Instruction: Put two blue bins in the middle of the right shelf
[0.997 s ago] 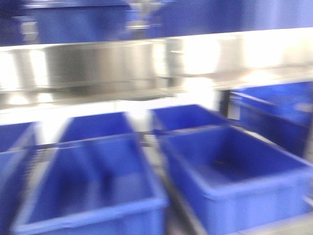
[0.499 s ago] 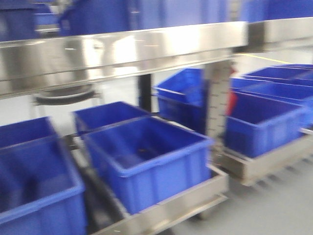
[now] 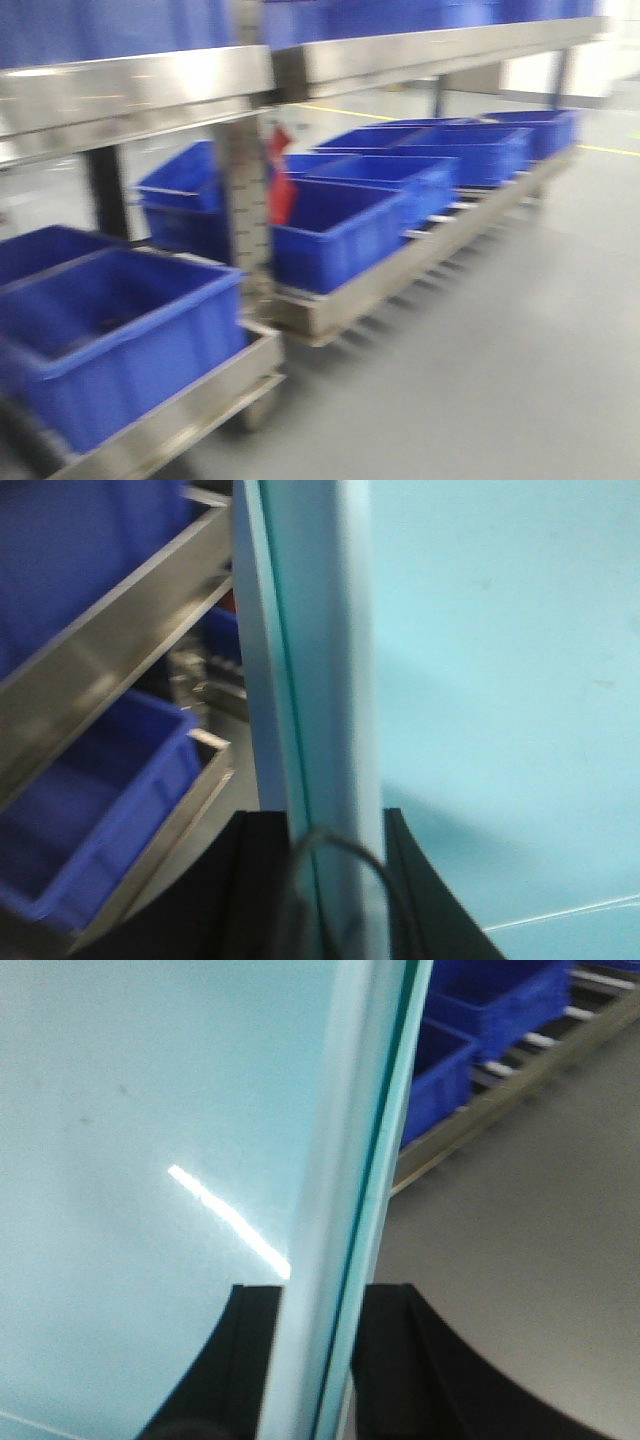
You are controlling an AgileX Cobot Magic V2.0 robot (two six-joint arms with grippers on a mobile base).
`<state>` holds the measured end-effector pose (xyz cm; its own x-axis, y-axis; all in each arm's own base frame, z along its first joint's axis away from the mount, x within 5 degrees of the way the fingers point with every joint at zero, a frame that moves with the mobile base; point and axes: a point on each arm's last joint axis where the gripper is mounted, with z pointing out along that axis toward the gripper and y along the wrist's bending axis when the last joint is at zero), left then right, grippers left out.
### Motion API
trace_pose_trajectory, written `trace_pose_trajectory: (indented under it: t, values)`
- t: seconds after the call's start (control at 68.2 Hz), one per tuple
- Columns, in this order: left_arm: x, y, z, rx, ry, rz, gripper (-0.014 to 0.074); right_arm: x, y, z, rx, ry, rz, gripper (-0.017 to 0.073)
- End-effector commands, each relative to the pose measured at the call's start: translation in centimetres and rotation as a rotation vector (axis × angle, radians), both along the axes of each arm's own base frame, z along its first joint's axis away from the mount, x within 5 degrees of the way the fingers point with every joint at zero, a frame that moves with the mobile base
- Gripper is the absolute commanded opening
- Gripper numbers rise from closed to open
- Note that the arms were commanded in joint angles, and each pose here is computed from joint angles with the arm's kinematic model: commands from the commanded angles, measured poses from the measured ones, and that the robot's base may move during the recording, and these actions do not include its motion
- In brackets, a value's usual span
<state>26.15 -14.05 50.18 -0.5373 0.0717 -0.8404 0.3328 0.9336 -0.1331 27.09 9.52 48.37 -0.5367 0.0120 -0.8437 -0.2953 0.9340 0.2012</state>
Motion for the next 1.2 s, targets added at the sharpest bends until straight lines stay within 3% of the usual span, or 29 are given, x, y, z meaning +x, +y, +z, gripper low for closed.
trace_pose_trajectory:
  t: [0.0, 1.188]
  values:
    - [-0.68, 0.17, 1.97, -0.082, -0.115, -0.022, -0.0111, 0.05, -0.34, 1.10, 0.009, -0.084, -0.019, -0.0155]
    - [-0.68, 0.17, 1.97, -0.082, -0.115, -0.022, -0.0111, 0.05, -0.34, 1.10, 0.009, -0.084, -0.019, -0.0155]
